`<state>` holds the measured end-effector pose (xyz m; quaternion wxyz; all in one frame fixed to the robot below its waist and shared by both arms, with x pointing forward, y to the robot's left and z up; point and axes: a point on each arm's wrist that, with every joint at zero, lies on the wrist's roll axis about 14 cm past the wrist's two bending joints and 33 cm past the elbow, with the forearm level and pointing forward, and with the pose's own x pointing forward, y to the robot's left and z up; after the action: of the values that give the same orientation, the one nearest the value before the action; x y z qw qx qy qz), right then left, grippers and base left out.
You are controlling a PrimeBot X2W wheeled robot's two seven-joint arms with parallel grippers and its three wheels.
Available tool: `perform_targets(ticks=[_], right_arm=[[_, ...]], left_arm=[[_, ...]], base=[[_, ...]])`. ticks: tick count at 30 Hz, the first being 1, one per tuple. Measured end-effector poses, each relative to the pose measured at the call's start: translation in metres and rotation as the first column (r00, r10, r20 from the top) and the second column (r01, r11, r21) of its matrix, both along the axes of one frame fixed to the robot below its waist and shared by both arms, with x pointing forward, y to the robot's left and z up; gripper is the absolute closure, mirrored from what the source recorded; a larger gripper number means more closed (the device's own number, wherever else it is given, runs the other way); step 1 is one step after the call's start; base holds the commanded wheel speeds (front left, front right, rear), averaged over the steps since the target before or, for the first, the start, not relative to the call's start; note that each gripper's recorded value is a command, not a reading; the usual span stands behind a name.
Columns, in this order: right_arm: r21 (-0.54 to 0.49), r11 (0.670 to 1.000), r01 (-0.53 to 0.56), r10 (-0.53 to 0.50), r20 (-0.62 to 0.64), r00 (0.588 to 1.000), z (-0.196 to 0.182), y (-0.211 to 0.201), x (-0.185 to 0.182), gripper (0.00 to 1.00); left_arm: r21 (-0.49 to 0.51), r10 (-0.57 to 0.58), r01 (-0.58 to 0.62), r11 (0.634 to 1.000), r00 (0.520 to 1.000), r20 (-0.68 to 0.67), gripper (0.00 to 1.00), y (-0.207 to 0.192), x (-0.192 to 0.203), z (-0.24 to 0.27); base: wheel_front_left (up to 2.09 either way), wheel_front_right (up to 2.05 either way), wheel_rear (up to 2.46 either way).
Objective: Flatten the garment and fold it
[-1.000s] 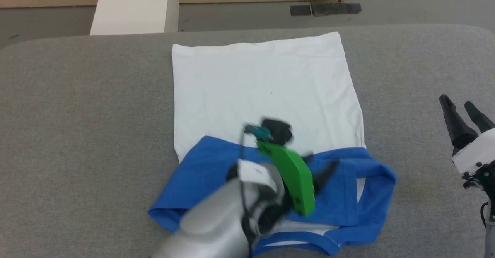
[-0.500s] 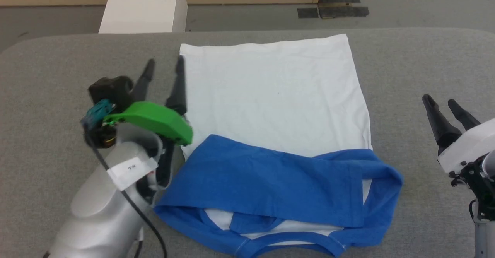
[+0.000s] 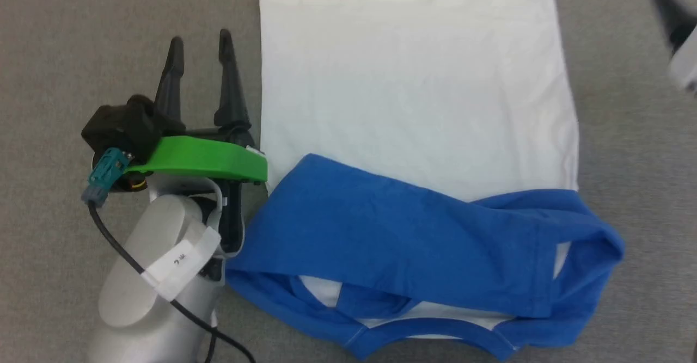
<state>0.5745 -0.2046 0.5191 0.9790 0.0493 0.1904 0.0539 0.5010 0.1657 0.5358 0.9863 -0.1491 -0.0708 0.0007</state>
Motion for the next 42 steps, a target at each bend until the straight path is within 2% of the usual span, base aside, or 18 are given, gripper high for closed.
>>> perform_targets(ticks=[3,5,11,16,21,26,27,28,29,35,42], right_arm=[[-0.079,0.997,-0.009,0.005,-0.048,0.999,-0.006,0.001,0.035,0.0],[-0.115,0.993,-0.03,0.015,-0.129,0.992,-0.025,0.007,0.053,0.0],[-0.222,0.968,-0.117,0.033,-0.351,0.936,-0.085,0.025,0.078,0.0],[-0.251,0.951,-0.183,0.051,-0.454,0.89,-0.121,0.045,0.093,0.0],[-0.266,0.933,-0.241,0.055,-0.555,0.83,-0.164,0.055,0.092,0.0],[-0.247,0.935,-0.255,0.066,-0.584,0.809,-0.174,0.063,0.098,0.0],[-0.239,0.936,-0.257,0.07,-0.593,0.802,-0.175,0.065,0.097,0.24],[-0.235,0.937,-0.259,0.072,-0.596,0.8,-0.175,0.065,0.097,0.67],[-0.229,0.938,-0.26,0.076,-0.595,0.8,-0.174,0.066,0.097,1.0],[-0.219,0.937,-0.273,0.107,-0.563,0.819,-0.163,0.07,0.096,1.0],[-0.229,0.928,-0.294,0.139,-0.52,0.843,-0.15,0.069,0.092,1.0]], left_arm=[[0.004,0.011,-0.011,1.0,1.0,-0.011,0.0,0.003,0.007,-0.013],[0.009,0.025,-0.025,1.0,0.999,-0.022,0.0,0.006,0.01,-0.022],[-0.004,0.071,-0.071,0.997,0.996,-0.062,0.0,0.018,0.014,-0.048],[0.011,0.098,-0.097,0.995,0.99,-0.101,0.0,0.029,0.016,-0.07],[0.042,0.131,-0.126,0.991,0.982,-0.133,0.0,0.04,0.015,-0.087],[0.058,0.161,-0.154,0.986,0.975,-0.154,0.0,0.052,0.012,-0.097],[0.061,0.163,-0.156,0.986,0.974,-0.156,0.0,0.053,0.012,-0.098],[0.062,0.165,-0.157,0.986,0.974,-0.156,0.0,0.053,0.012,-0.098],[0.061,0.165,-0.157,0.986,0.974,-0.158,0.0,0.053,0.012,-0.099],[0.048,0.119,-0.112,0.993,0.978,-0.174,0.0,0.045,0.018,-0.104],[0.094,-0.047,0.07,0.993,0.972,-0.229,0.0,0.03,0.085,-0.077]], base=[[0.0,0.0,0.0],[0.0,0.0,0.0],[0.0,0.0,0.0],[0.0,0.0,0.0],[0.0,0.0,0.0],[0.0,0.0,0.0],[0.0,0.0,0.0],[0.0,0.0,0.0],[0.0,0.0,0.0],[0.0,0.0,0.0],[0.0,0.0,0.0]])
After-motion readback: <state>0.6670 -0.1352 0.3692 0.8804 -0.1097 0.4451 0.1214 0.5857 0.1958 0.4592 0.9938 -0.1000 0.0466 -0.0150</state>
